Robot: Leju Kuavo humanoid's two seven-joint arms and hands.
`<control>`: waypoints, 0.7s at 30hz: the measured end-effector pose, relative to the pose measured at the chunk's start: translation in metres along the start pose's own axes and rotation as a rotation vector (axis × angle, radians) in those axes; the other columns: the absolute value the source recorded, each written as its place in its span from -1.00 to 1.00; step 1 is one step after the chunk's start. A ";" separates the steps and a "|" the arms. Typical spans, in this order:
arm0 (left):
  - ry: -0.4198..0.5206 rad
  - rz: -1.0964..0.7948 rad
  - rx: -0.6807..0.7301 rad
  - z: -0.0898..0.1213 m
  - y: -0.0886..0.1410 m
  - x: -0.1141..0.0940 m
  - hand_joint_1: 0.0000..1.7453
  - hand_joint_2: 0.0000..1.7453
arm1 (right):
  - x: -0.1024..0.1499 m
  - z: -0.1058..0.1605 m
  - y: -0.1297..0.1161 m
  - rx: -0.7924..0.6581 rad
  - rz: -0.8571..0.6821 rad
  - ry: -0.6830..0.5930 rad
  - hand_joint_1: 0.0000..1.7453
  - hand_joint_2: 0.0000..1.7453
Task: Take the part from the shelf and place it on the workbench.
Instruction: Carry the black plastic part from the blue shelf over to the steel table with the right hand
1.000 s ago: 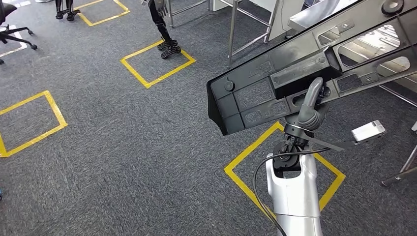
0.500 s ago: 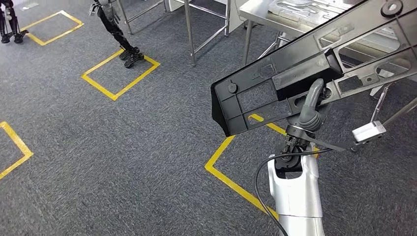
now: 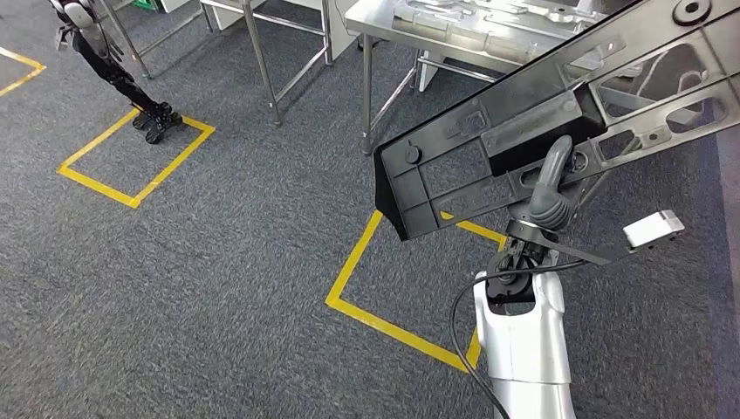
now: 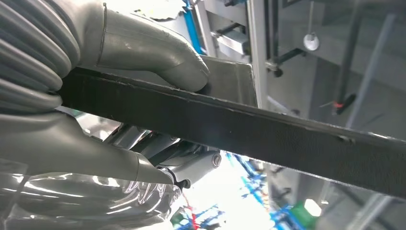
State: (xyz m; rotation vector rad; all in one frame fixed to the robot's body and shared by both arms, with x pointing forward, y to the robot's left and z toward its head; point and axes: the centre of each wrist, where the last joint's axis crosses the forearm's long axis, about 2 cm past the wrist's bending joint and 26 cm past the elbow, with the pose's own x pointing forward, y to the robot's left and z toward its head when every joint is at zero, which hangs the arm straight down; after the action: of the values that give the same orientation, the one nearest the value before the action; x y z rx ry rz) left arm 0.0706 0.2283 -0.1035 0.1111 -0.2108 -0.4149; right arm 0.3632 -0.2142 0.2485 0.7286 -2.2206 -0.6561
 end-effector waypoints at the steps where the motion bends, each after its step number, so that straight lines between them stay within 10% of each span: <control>1: 0.001 0.000 -0.002 0.000 -0.001 -0.001 -1.00 1.00 | 0.000 -0.001 0.000 0.002 0.000 -0.002 1.00 1.00; 21: 0.014 0.014 -0.004 0.000 -0.002 -0.007 -1.00 1.00 | -0.001 0.007 -0.002 -0.011 0.006 0.013 1.00 1.00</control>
State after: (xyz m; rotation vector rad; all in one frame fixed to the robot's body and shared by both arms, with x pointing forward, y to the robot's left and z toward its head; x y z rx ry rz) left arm 0.0637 0.2289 -0.1047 0.1081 -0.1967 -0.4003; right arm 0.3598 -0.2135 0.2423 0.7190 -2.2053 -0.6586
